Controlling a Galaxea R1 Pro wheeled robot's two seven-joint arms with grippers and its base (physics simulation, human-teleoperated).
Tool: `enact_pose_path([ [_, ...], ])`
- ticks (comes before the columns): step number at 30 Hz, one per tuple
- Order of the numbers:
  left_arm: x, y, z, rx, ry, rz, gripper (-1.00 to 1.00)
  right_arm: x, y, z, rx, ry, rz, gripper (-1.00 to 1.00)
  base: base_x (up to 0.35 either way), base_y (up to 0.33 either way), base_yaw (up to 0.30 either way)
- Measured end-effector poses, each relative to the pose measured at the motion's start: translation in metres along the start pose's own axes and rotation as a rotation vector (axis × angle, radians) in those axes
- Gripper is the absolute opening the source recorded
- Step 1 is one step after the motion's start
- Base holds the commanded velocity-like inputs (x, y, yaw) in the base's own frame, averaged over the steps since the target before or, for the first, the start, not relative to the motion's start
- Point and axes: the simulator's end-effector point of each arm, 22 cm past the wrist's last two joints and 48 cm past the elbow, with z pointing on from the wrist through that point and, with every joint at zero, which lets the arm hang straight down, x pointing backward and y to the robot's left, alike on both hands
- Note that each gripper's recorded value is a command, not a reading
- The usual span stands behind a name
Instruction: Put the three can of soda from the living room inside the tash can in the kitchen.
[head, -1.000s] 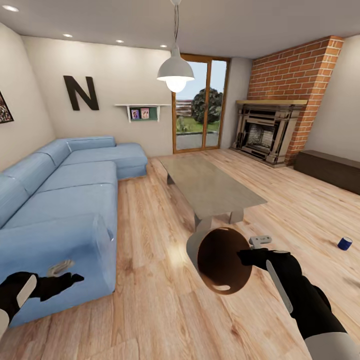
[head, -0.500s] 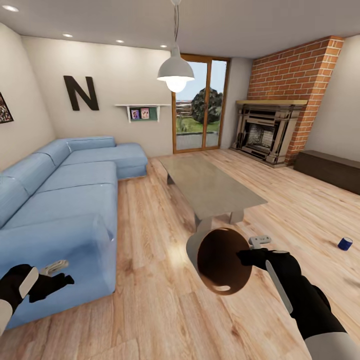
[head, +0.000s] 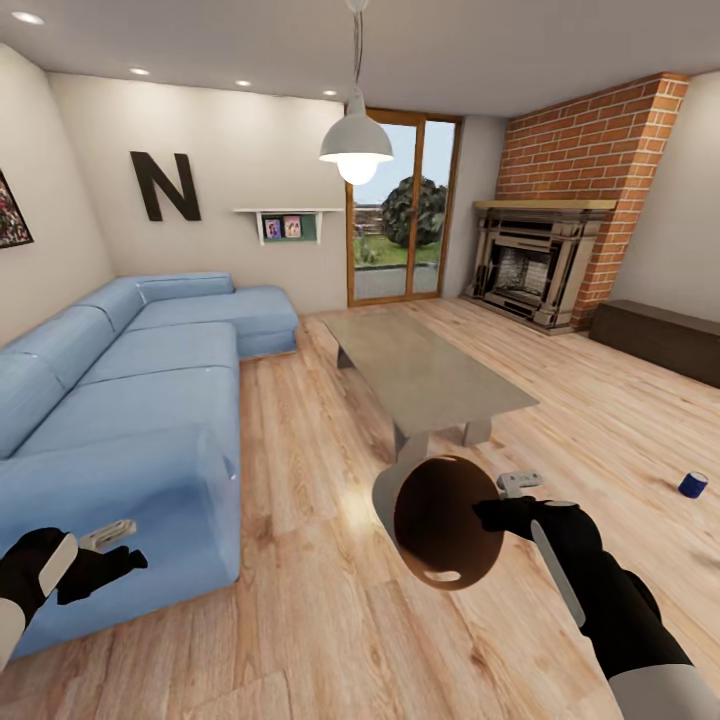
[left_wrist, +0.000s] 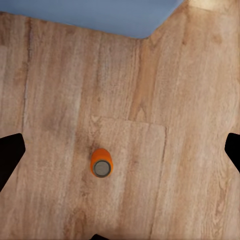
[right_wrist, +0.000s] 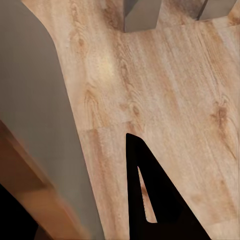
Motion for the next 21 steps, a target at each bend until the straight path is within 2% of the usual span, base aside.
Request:
enact_pose_path([
  [10,0.0007,-0.0007,0.0002,0.003,0.002,0.001,1.0,-0.0004,0.0022,0.0001,-0.007,-0.002,0.003,-1.0,0.0,0.215,0.0],
  [21,0.0001,-0.0007,0.0002,0.002,0.001,0.002,1.0,-0.0001,0.0016,0.0004,-0.001,-0.001,-0.003,-1.0,0.0,0.026,0.0],
])
